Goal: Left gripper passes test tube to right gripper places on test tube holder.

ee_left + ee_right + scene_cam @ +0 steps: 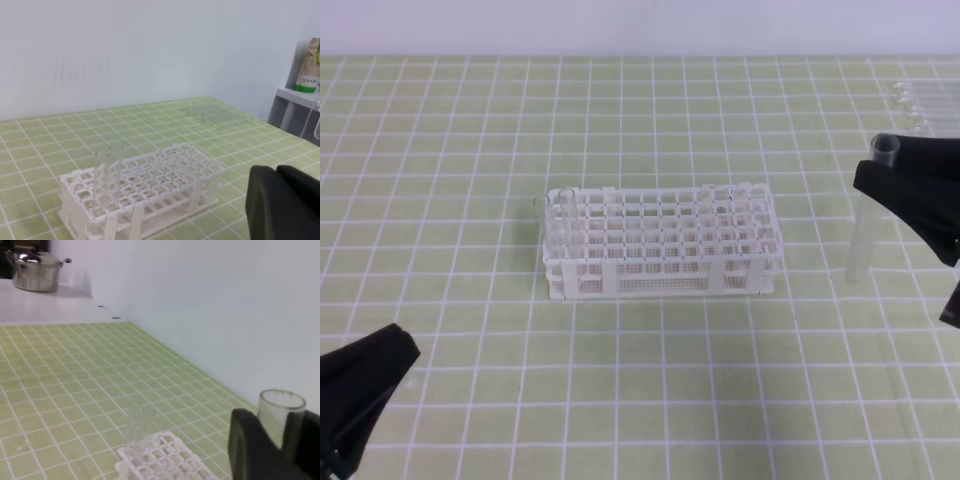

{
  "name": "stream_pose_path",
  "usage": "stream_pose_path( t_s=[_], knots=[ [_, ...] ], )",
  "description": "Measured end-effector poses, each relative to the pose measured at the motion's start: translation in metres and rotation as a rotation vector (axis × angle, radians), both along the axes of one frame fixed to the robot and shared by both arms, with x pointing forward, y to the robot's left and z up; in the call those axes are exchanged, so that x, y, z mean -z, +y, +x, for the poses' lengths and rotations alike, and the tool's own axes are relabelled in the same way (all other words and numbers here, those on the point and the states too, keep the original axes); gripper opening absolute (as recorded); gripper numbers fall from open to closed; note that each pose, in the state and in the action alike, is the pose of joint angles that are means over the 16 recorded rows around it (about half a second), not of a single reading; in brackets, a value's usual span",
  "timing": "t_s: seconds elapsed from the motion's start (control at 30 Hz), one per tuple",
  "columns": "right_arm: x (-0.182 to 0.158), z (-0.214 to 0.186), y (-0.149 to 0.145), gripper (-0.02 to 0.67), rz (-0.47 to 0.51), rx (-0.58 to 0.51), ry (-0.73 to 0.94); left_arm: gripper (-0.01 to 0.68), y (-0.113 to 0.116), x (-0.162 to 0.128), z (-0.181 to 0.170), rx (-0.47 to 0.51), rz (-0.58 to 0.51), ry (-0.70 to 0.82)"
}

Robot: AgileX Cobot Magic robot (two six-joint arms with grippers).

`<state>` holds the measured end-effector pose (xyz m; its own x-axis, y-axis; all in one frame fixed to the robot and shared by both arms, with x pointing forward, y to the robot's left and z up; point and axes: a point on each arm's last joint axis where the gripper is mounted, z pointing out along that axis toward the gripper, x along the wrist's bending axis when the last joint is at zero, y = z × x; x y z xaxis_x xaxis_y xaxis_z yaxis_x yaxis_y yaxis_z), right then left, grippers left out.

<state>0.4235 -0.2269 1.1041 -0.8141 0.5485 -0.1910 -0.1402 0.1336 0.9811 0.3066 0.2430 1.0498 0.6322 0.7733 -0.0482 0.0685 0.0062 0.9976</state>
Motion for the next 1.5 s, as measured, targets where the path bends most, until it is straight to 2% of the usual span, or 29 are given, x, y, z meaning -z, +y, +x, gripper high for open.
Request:
stream_pose_path(
  t_s=[0.33, 0.57, 0.73, 0.87, 1.07, 1.33, 1.5],
  knots=[
    [-0.001, 0.008, -0.005, 0.104, -0.03, 0.104, 0.009, -0.001, 0.0, 0.0, 0.0, -0.003, 0.003, -0.001],
    [-0.017, 0.02, -0.005, 0.104, -0.071, 0.238, 0.045, -0.001, 0.0, 0.0, 0.0, -0.003, -0.002, -0.001],
    [-0.032, 0.029, 0.005, 0.104, -0.086, 0.33, 0.105, -0.001, 0.0, 0.0, -0.001, 0.0, -0.009, 0.0],
    [-0.041, 0.038, 0.021, 0.104, -0.069, 0.413, 0.164, -0.001, 0.0, -0.001, -0.001, 0.0, -0.011, 0.001],
    [-0.04, 0.056, 0.059, 0.104, 0.017, 0.493, 0.17, -0.001, 0.0, 0.0, 0.0, 0.0, -0.011, 0.002],
    [-0.016, 0.074, 0.124, 0.104, 0.157, 0.43, 0.075, -0.001, 0.001, 0.001, 0.001, -0.01, 0.004, -0.003],
    [0.005, 0.081, 0.151, 0.104, 0.209, 0.393, 0.026, -0.001, 0.002, 0.004, 0.002, -0.025, 0.016, -0.004]
  ],
)
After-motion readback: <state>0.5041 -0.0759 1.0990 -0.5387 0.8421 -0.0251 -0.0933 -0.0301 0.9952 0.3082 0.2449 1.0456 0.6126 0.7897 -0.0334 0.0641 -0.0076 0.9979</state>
